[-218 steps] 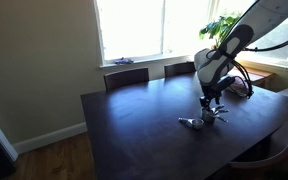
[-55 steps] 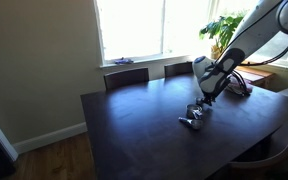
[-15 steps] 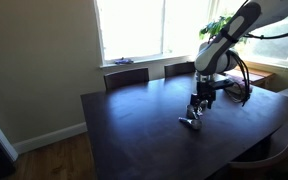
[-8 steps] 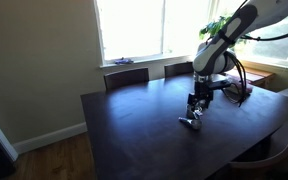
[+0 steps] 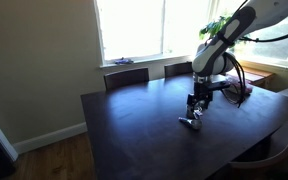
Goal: Unstack the silver measuring cups
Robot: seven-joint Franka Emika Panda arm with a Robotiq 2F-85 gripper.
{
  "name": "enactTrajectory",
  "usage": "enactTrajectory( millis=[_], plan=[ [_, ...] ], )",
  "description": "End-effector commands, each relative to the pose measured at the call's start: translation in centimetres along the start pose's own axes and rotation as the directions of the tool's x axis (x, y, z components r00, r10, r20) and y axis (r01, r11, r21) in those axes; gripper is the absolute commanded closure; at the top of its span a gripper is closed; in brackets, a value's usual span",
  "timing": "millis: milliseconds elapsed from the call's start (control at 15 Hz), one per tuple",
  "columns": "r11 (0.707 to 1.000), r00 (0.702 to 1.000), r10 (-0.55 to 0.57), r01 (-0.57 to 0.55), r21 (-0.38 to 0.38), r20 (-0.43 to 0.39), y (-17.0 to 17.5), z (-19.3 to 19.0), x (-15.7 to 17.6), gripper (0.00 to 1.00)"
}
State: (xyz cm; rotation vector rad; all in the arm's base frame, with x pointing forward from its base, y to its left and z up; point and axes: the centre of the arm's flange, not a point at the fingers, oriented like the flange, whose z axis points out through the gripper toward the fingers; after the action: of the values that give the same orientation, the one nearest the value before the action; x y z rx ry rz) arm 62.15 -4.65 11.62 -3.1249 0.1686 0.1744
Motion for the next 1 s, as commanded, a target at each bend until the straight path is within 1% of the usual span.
enactTrajectory(
  millis=[0, 133, 200, 333, 400, 667, 933],
  plan=[
    [0.999, 0.999, 0.043, -0.043, 0.019, -0.001, -0.2, 0.5, 1.1, 0.00],
    [0.998, 0.999, 0.053, -0.053, 0.025, -0.003, -0.2, 0.9, 1.6, 0.00],
    [0.998, 0.998, 0.058, -0.058, 0.027, 0.000, -0.2, 1.0, 1.9, 0.07],
    [0.998, 0.998, 0.063, -0.062, 0.031, -0.002, -0.2, 1.3, 2.3, 0.32],
    [0.997, 0.998, 0.063, -0.063, 0.031, -0.001, -0.3, 1.4, 2.4, 0.40],
    [0.998, 0.998, 0.062, -0.062, 0.034, -0.005, -0.2, 1.1, 3.0, 0.66],
    [0.998, 0.998, 0.060, -0.060, 0.031, -0.008, -0.1, 0.7, 3.4, 0.90]
  ],
)
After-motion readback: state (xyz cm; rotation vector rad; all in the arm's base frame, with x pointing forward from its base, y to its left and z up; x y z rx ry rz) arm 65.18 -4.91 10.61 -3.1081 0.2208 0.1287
